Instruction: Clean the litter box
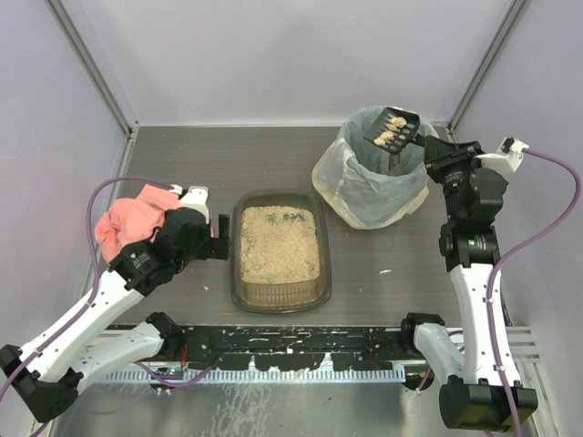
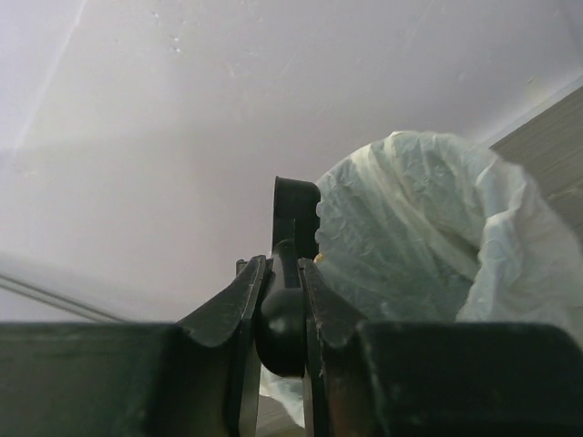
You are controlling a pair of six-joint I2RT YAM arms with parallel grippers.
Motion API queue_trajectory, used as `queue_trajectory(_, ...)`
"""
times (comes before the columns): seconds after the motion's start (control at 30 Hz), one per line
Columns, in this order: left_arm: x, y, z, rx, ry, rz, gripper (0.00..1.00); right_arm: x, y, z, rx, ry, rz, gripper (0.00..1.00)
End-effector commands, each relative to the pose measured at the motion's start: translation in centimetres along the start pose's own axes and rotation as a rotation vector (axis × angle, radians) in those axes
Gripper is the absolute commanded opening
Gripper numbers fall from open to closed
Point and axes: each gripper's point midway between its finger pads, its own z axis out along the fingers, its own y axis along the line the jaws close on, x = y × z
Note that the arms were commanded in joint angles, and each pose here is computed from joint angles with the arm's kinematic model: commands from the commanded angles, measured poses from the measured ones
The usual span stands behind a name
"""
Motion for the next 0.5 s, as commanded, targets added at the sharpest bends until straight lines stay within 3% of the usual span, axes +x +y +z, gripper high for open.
queue_trajectory(0.0,-2.0,-0.3,-0.7,0.012,-0.053,-0.010,0.98,-3.5,2.1,-0.8,-0.050,-0.103,-0.278,0.01)
queue_trajectory(0.47,-1.6,-0.7,-0.4,0.027,-0.027,-0.005,0.98,-2.4,2.4,0.3,-0.153,-0.003,-0.757,0.01)
